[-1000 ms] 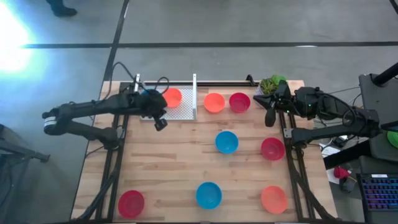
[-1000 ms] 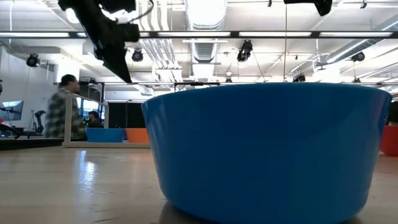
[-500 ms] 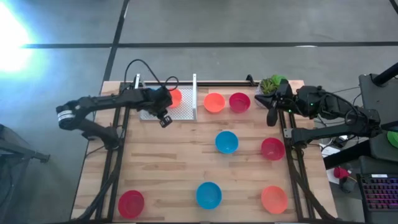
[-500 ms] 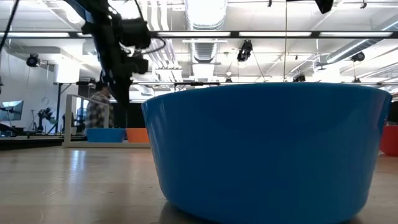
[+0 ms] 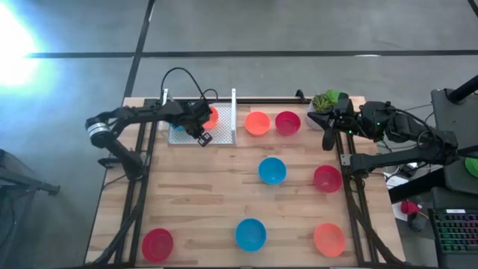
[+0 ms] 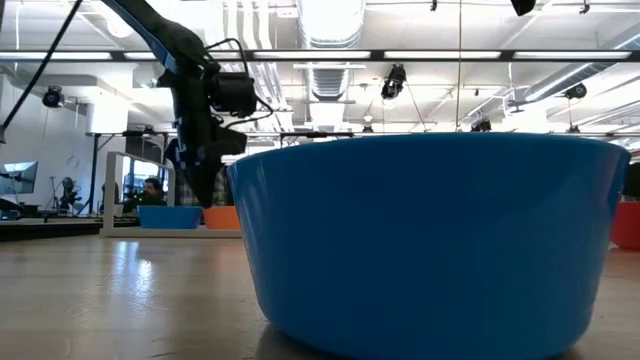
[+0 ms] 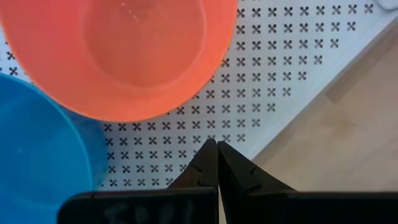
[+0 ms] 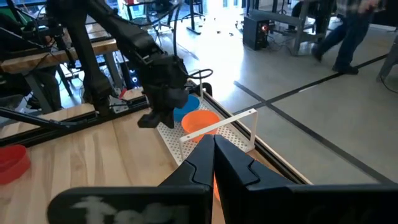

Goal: Pick & Place Mini bowls
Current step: Adjust the bowls on the shelf

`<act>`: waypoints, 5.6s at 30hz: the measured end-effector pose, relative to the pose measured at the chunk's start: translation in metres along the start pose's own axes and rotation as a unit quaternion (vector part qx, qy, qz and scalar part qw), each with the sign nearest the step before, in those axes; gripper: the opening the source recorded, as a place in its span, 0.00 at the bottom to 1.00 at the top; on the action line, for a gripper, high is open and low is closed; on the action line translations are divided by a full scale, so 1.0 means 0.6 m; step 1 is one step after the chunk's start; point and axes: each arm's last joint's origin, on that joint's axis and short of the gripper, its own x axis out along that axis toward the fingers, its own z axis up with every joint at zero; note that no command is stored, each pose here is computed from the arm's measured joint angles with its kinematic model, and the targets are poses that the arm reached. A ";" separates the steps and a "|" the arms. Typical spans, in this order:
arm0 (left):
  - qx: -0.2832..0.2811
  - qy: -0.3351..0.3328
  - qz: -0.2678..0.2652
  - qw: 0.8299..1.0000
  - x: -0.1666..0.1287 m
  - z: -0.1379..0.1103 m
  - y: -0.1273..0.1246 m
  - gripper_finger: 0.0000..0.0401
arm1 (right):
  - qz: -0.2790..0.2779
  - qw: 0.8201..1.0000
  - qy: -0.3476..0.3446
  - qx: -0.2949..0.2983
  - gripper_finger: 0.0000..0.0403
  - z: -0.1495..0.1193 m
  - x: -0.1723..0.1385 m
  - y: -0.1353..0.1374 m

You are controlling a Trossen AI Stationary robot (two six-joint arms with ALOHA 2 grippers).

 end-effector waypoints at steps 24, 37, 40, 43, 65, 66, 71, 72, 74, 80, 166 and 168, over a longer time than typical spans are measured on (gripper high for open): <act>-0.047 -0.041 0.054 0.997 0.029 0.019 0.013 0.00 | 0.001 1.000 -0.004 0.003 0.02 0.003 -0.001 0.000; -0.047 -0.083 0.085 0.992 0.041 0.035 0.014 0.00 | 0.001 1.000 -0.004 0.001 0.02 0.003 -0.001 0.000; -0.044 -0.077 0.078 0.993 0.031 0.031 0.013 0.00 | 0.000 1.000 -0.004 0.001 0.02 0.003 -0.001 0.000; -0.053 -0.049 0.081 0.994 0.012 0.019 0.016 0.00 | 0.000 1.000 -0.003 0.001 0.02 0.002 -0.001 0.000; -0.107 0.085 0.181 0.974 0.010 -0.074 0.041 0.00 | 0.000 1.000 -0.002 0.001 0.02 0.002 -0.001 0.000; -0.108 0.082 0.184 0.973 0.011 -0.074 0.041 0.00 | 0.000 1.000 -0.002 0.001 0.02 0.002 -0.001 0.000; -0.111 0.064 0.187 0.974 0.013 -0.069 0.041 0.00 | 0.000 1.000 -0.002 0.001 0.02 0.002 -0.001 0.000; -0.111 0.058 0.189 0.974 0.014 -0.068 0.041 0.00 | 0.000 1.000 -0.002 0.001 0.02 0.002 -0.001 0.000; -0.113 0.052 0.189 0.974 0.014 -0.066 0.042 0.00 | 0.000 1.000 -0.002 0.001 0.02 0.002 -0.001 0.000; -0.116 0.024 0.199 0.973 0.017 -0.059 0.042 0.00 | 0.000 1.000 -0.002 0.001 0.02 0.002 -0.001 0.000; -0.219 -0.087 0.179 0.955 0.025 0.023 0.101 0.00 | 0.000 1.000 -0.002 0.001 0.02 0.002 -0.001 0.000; -0.212 -0.094 0.173 0.957 0.025 0.026 0.101 0.00 | 0.001 1.000 -0.002 0.001 0.02 0.002 -0.001 0.000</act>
